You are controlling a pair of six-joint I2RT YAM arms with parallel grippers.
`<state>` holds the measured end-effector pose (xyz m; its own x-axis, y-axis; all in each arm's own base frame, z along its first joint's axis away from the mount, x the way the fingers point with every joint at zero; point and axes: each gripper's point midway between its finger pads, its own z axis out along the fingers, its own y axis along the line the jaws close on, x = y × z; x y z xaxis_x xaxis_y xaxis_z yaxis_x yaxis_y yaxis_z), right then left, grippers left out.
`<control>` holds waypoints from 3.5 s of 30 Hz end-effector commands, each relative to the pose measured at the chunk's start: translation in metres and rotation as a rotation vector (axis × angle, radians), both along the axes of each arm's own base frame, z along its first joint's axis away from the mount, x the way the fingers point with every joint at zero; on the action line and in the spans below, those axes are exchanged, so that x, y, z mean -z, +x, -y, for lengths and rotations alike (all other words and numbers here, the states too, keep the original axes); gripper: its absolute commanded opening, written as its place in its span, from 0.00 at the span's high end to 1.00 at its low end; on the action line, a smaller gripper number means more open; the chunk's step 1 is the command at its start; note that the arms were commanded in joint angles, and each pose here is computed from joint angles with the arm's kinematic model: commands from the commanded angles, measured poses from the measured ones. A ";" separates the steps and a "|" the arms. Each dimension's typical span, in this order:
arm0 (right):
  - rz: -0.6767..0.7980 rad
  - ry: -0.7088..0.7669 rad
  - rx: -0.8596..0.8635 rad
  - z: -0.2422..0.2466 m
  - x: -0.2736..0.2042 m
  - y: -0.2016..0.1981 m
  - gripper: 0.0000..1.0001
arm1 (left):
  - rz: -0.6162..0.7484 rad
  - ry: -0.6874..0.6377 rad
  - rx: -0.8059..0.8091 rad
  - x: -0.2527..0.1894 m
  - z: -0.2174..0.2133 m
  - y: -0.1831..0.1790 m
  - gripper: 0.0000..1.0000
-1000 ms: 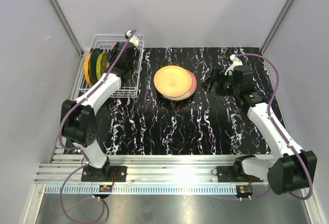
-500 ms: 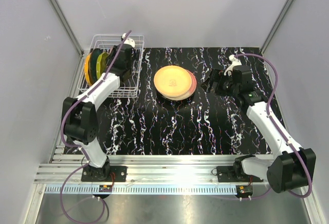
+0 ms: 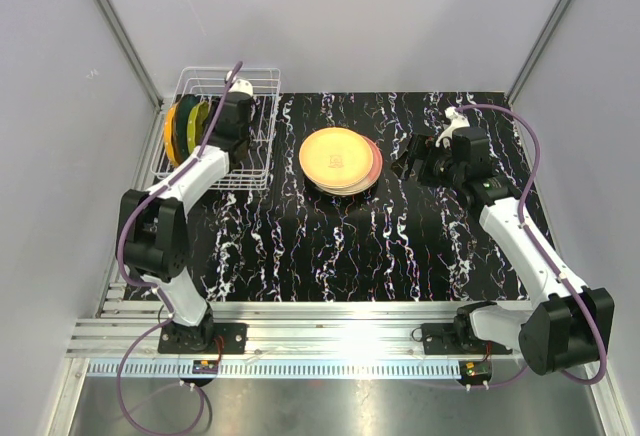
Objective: Load the plates into the dish rack
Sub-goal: Insert the plate into the dish rack, then grab a plate with the right arm
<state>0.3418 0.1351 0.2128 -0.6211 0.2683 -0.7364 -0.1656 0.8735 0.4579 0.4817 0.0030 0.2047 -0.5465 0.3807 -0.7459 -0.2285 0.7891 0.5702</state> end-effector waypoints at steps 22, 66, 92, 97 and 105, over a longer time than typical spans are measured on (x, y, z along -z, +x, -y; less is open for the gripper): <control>0.015 0.002 -0.033 -0.005 -0.002 -0.001 0.05 | 0.110 -0.090 -0.056 -0.009 -0.014 0.005 0.78; -0.163 -0.027 -0.099 -0.072 -0.003 0.053 0.36 | 0.399 -0.778 0.377 -0.109 0.084 -0.113 0.07; -0.124 -0.380 -0.406 -0.227 0.071 0.101 0.44 | 0.436 -0.761 0.230 -0.124 0.057 -0.124 0.02; -0.142 -0.391 -0.425 -0.236 0.083 0.094 0.45 | 0.428 -0.760 0.229 -0.124 0.057 -0.125 0.02; -0.148 -0.413 -0.434 -0.244 0.096 0.091 0.49 | 0.422 -0.760 0.232 -0.123 0.058 -0.124 0.02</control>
<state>0.4250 0.3718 0.1050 -0.7480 -0.3160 -0.5837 -0.4928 0.8535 0.1694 0.3523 -0.0566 0.3010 -0.2108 -0.2025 -0.9563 -0.0860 0.9784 -0.1882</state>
